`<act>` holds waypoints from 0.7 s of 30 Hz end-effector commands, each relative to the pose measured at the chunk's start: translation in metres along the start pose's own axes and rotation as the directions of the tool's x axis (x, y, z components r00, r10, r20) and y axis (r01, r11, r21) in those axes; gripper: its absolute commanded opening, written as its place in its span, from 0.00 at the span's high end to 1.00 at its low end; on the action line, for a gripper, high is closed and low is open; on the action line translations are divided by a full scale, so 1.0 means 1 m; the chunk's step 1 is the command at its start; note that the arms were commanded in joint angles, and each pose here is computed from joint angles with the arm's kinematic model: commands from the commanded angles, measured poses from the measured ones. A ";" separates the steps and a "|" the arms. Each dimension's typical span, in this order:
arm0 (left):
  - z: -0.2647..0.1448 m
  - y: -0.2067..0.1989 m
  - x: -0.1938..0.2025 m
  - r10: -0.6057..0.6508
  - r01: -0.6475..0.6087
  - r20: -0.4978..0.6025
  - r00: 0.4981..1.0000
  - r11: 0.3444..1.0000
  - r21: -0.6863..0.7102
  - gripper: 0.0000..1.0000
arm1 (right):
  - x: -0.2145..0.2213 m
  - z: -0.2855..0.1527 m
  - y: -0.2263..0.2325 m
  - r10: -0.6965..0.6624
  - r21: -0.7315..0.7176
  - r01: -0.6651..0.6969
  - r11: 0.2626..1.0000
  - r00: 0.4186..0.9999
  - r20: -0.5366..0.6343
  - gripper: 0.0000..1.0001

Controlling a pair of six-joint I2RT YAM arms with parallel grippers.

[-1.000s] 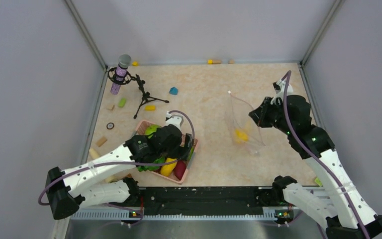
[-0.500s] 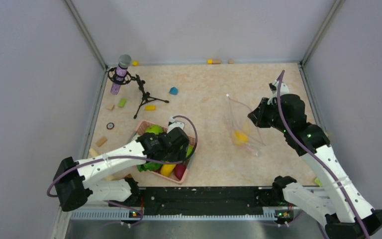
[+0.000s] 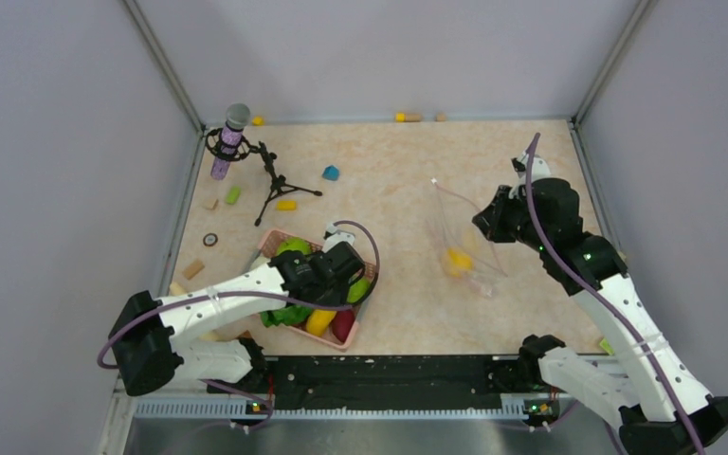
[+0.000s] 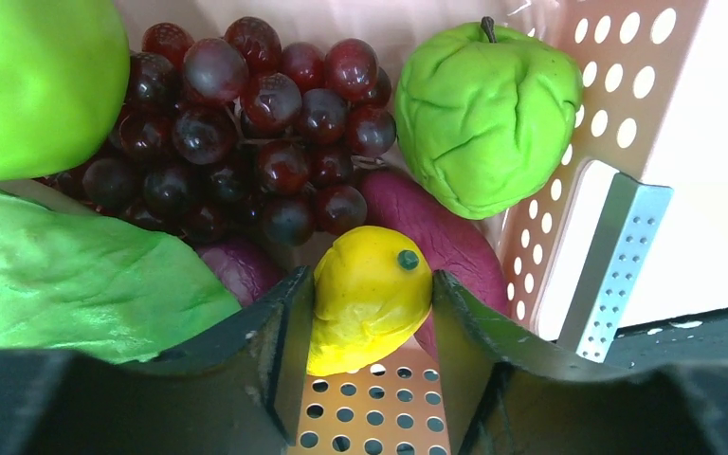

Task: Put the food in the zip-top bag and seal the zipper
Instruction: Pick up the fake fruit from the bin.

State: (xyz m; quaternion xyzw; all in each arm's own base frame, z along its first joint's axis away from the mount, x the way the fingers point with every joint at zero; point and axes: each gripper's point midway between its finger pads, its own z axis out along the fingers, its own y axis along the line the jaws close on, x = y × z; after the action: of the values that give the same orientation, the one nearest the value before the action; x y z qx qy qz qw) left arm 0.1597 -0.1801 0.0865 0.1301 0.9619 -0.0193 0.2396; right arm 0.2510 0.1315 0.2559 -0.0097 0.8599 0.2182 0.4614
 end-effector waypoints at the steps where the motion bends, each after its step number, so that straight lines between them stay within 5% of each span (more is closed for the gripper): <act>1: -0.008 -0.005 -0.016 -0.002 0.001 0.052 0.999 1.000 0.024 0.52 | -0.004 0.003 -0.003 -0.010 0.008 0.010 1.000 1.000 0.021 0.94; 9: -0.026 -0.008 -0.035 -0.050 0.040 0.142 0.989 0.997 0.070 0.78 | -0.004 0.003 -0.004 -0.013 0.011 0.013 1.000 1.000 0.023 0.94; 12: -0.037 -0.007 -0.055 -0.112 0.095 0.228 0.967 0.992 0.088 1.00 | -0.004 0.003 -0.004 -0.012 0.015 0.012 1.000 1.000 0.021 0.94; 17: -0.062 -0.015 -0.091 -0.240 0.155 0.408 0.881 0.961 0.231 1.00 | -0.005 0.003 -0.004 -0.013 0.015 0.013 1.000 1.000 0.024 0.94; 21: -0.106 -0.028 -0.126 -0.305 0.059 0.575 0.759 0.912 0.406 1.00 | -0.004 0.002 -0.004 -0.013 0.011 0.013 1.000 1.000 0.024 0.94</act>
State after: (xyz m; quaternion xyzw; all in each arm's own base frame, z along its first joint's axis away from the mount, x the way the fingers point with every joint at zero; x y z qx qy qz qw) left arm 0.1929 -0.2042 0.1717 0.0727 0.8977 -0.1559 0.4057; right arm 0.2511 0.1303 0.2496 -0.0104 0.8637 0.2128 0.4568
